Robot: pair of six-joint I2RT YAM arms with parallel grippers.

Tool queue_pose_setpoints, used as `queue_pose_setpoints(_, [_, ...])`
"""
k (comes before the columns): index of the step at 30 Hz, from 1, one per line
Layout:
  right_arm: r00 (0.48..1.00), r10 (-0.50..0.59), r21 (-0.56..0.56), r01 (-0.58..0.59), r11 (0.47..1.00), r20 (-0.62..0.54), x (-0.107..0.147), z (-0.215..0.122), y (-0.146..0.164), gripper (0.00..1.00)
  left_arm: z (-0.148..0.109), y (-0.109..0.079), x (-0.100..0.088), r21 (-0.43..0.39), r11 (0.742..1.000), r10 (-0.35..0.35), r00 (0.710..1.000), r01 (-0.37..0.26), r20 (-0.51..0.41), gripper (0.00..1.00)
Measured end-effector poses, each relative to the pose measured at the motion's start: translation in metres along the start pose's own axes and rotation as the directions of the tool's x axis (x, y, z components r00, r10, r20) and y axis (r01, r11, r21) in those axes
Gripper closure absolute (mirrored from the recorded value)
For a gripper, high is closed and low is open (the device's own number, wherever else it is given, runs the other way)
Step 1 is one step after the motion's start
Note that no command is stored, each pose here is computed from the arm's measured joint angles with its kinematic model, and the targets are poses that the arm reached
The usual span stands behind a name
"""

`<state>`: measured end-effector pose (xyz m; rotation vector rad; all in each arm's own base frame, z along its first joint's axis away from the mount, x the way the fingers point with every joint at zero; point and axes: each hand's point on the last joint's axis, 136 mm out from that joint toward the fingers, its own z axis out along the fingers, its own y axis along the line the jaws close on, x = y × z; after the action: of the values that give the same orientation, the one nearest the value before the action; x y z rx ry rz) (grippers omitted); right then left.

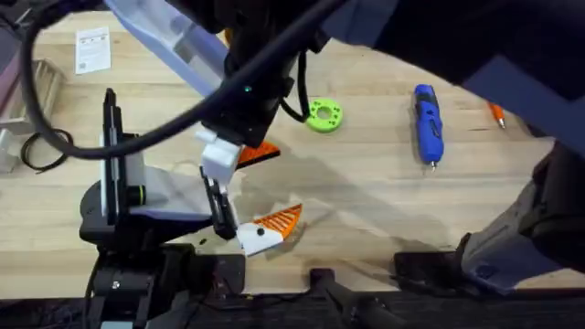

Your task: Pick up the gripper from the table and insert it into the empty holder that is missing its gripper. Then pick up a screw, insert it into the mounting hole, and use the screwdriver to tighten it. Finally, clean up the table by picking up the vegetable and placing it into the bucket.

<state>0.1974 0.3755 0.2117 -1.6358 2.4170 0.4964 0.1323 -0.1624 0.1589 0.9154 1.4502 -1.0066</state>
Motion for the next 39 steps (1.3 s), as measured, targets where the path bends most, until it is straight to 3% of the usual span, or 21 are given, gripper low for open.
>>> queue_pose_setpoints(1, [1.0, 0.0, 0.004, 0.0, 1.0, -0.004, 0.001, 0.0, -0.001, 0.15, 0.0, 0.0, 0.0, 0.0, 1.0, 0.0, 1.0, 0.0, 0.0, 0.015])
queue_pose_setpoints(3, [1.0, 0.004, 0.007, -0.004, 1.0, -0.005, 0.002, -0.001, -0.003, 0.118, 0.0, 0.0, 0.0, 0.0, 1.0, 0.0, 1.0, 0.0, 0.0, 0.015])
queue_pose_setpoints(14, [0.997, 0.08, 0.019, -0.081, 0.997, 0.007, 0.004, -0.007, -0.022, 0.115, 0.0, 0.0, 0.0, 0.001, 1.0, 0.004, 1.0, -0.004, 0.0, 0.015])
queue_pose_setpoints(23, [0.956, 0.273, 0.067, -0.281, 0.957, 0.111, 0.016, -0.053, -0.076, 0.115, 0.0, 0.0, 0.0, 0.001, 1.0, 0.004, 1.0, -0.004, 0.0, 0.016])
queue_pose_setpoints(31, [0.913, 0.332, 0.114, -0.365, 0.924, 0.236, 0.018, -0.081, -0.099, 0.112, 0.0, 0.0, 0.0, 0.001, 1.0, 0.004, 1.0, -0.004, 0.0, 0.015])
queue_pose_setpoints(35, [0.859, 0.411, 0.134, -0.466, 0.875, 0.306, 0.045, -0.091, -0.115, 0.111, 0.0, 0.0, 0.0, 0.001, 1.0, 0.004, 1.0, -0.004, 0.0, 0.015])
queue_pose_setpoints(39, [0.753, 0.563, 0.157, -0.636, 0.756, 0.34, 0.101, -0.099, -0.139, 0.112, 0.0, 0.0, 0.0, 0.001, 1.0, 0.004, 1.0, -0.004, 0.0, 0.016])
